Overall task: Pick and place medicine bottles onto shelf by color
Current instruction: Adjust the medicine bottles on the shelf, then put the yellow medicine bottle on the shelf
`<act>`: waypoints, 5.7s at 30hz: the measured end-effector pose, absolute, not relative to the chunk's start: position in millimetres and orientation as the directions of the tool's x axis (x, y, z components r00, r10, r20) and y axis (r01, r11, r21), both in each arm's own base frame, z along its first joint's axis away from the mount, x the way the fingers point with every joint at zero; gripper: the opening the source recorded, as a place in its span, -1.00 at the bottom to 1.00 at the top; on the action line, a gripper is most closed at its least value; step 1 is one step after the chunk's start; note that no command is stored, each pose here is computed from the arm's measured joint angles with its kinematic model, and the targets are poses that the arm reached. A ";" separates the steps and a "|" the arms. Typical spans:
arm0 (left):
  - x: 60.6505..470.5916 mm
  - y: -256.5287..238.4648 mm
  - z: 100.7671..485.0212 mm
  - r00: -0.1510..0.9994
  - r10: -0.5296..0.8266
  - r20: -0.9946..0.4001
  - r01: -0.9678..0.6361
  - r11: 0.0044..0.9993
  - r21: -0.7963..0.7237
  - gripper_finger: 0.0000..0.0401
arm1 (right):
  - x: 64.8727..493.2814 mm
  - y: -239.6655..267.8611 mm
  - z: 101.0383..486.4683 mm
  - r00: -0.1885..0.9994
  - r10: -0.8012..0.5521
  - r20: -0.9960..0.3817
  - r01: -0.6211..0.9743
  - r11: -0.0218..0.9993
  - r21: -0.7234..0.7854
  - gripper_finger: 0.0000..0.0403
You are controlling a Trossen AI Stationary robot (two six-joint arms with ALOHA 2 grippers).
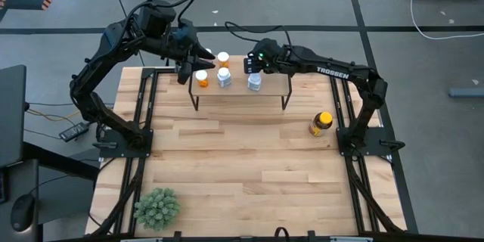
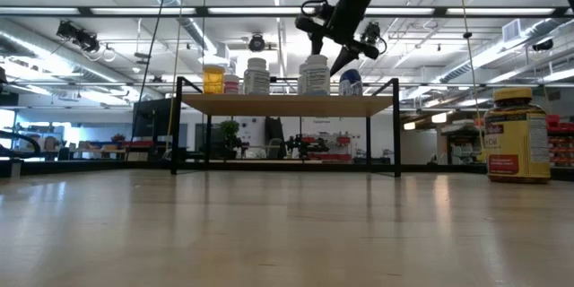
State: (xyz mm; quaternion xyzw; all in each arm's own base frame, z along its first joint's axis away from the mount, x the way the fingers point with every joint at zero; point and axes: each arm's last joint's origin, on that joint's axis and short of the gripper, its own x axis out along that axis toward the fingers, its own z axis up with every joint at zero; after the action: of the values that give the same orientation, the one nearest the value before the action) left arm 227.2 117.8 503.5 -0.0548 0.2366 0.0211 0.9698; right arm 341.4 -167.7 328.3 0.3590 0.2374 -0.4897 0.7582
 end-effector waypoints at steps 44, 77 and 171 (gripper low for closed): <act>226.5 117.3 502.7 0.883 0.013 -0.470 -0.082 0.989 -0.127 -0.37 | 332.0 -154.2 381.2 0.499 -0.435 -0.749 0.848 0.425 0.317 0.08; 226.0 116.9 501.7 0.878 0.009 -0.479 -0.083 0.988 -0.133 -0.41 | 337.5 -121.1 344.1 0.361 -0.378 -0.853 0.912 0.333 0.239 0.08; 222.0 113.6 494.4 0.835 -0.016 -0.550 -0.092 0.981 -0.169 -0.09 | 168.8 -48.1 244.2 -0.123 -0.067 -0.990 0.986 -0.122 -0.114 0.43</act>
State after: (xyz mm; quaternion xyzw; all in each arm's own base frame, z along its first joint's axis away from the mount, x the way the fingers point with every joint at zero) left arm 222.0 113.6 494.4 -0.0948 0.2864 0.0199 0.9532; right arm 168.8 -48.1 244.2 0.4792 0.4795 -0.5757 0.4573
